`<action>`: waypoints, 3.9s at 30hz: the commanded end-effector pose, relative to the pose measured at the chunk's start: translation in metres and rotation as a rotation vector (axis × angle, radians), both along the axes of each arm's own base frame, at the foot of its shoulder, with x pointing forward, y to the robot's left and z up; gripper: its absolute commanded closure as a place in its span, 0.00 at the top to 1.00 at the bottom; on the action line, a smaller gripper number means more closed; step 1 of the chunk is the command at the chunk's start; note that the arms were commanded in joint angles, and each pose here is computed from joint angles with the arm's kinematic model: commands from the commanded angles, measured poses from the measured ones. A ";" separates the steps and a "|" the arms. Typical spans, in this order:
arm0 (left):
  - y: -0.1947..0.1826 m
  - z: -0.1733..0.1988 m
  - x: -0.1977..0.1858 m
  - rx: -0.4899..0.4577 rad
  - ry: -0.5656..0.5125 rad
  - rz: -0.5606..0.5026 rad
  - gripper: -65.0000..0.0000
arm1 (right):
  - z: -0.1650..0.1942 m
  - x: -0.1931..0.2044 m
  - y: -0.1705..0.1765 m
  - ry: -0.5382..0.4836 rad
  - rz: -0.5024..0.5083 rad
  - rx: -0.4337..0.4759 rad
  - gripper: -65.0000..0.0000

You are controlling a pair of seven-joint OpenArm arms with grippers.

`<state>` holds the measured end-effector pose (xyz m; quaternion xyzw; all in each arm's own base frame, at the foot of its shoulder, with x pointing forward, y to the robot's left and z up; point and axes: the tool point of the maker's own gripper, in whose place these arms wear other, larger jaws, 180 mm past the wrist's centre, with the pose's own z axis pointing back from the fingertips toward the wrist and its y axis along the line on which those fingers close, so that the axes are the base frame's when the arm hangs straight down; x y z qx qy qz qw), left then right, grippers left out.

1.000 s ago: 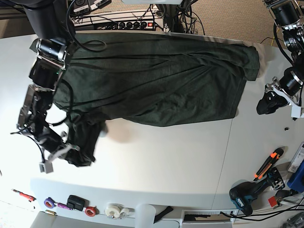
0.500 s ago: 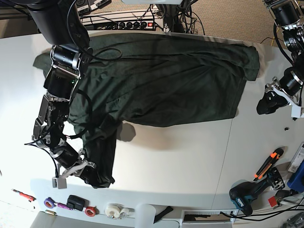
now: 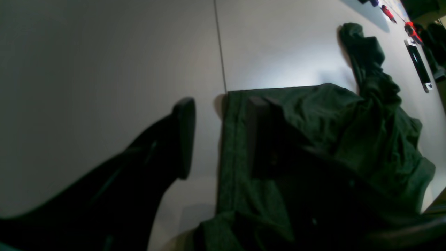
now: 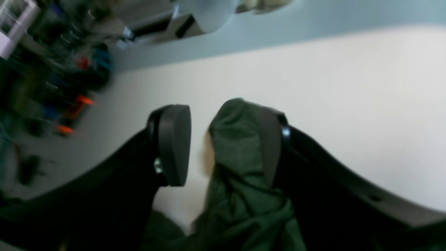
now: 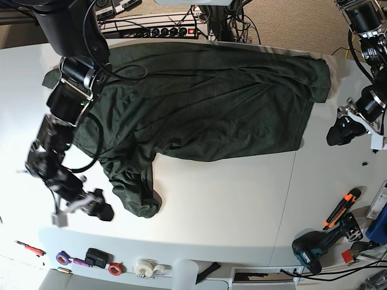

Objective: Layout the t-shirt on the table in an organized manner, then fold the t-shirt properly
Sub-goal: 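Drag the pinched hem outward with the right gripper to spread it, then move the left gripper to the shirt's middle and pinch bunched fabric, then hold the fabric with the left gripper and pull it across the shirt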

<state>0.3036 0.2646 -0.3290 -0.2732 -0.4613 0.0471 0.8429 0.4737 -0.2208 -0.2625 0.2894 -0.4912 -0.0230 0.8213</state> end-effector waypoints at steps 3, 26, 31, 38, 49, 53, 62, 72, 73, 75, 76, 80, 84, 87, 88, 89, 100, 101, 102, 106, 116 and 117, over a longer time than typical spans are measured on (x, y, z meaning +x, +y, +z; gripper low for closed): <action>0.005 0.019 0.008 -0.001 -0.063 0.005 0.37 | 0.028 -0.013 -0.020 -0.094 -0.032 0.140 0.49; -0.089 0.020 0.039 0.012 -0.116 -0.269 0.30 | -0.067 -0.106 -0.057 0.084 -0.173 0.146 0.00; -0.121 0.031 0.066 0.055 -0.141 -0.326 0.27 | -0.081 -0.119 -0.066 0.139 -0.182 0.097 0.00; -0.175 0.037 0.096 0.147 -0.163 -0.381 0.27 | -0.105 -0.155 -0.086 0.243 -0.185 0.036 0.00; -0.287 0.023 0.111 0.133 -0.148 -0.507 0.27 | -0.121 -0.202 -0.122 0.360 -0.203 -0.059 0.00; -0.316 0.017 0.124 0.063 -0.121 -0.507 0.27 | -0.127 -0.217 -0.121 0.404 -0.186 -0.039 0.00; -0.359 0.008 0.150 -0.020 -0.056 -0.489 0.28 | -0.149 -0.258 -0.121 0.522 -0.172 -0.043 0.00; -0.384 -0.006 0.153 -0.031 0.030 -0.509 0.39 | -0.134 -0.283 -0.163 0.478 -0.342 -0.003 0.00; -0.388 -0.008 0.151 -0.032 0.039 -0.512 0.40 | -0.130 -0.283 -0.167 0.464 -0.357 0.007 0.00; -0.395 -0.013 0.146 -0.042 0.060 -0.522 0.40 | -0.124 -0.284 -0.172 0.445 -0.369 0.018 0.00; -0.398 -0.015 0.143 -0.047 0.068 -0.526 0.40 | -0.121 -0.283 -0.174 0.439 -0.369 0.019 0.00; -0.408 -0.018 0.137 -0.060 0.084 -0.538 0.40 | -0.115 -0.281 -0.178 0.429 -0.366 0.011 0.00; -0.415 -0.026 0.127 -0.030 0.096 -0.560 0.40 | -0.115 -0.281 -0.177 0.424 -0.365 0.016 0.00; -0.422 -0.037 0.117 0.026 0.094 -0.593 0.40 | -0.115 -0.280 -0.177 0.420 -0.365 0.020 0.00; -0.425 -0.039 0.114 0.044 0.088 -0.607 0.40 | -0.114 -0.280 -0.176 0.417 -0.365 0.023 0.00; -0.428 -0.041 0.111 0.061 0.081 -0.619 0.40 | -0.114 -0.279 -0.176 0.415 -0.365 0.024 0.00; -0.446 -0.050 0.089 0.118 0.062 -0.716 0.40 | -0.113 -0.279 -0.177 0.411 -0.367 0.024 0.00; -0.446 -0.049 0.090 0.116 0.056 -0.712 0.40 | -0.113 -0.279 -0.177 0.411 -0.367 0.024 0.00; -0.446 -0.048 0.092 0.114 0.052 -0.701 0.40 | -0.113 -0.279 -0.177 0.410 -0.367 0.025 0.00; -0.448 -0.039 0.100 0.081 -0.003 -0.665 0.39 | -0.112 -0.278 -0.176 0.401 -0.366 0.032 0.00; -0.459 -0.036 0.099 0.110 -0.112 -0.650 0.39 | -0.111 -0.277 -0.176 0.395 -0.366 0.036 0.00; -0.462 -0.038 0.094 0.119 -0.128 -0.669 0.39 | -0.111 -0.277 -0.176 0.395 -0.366 0.036 0.00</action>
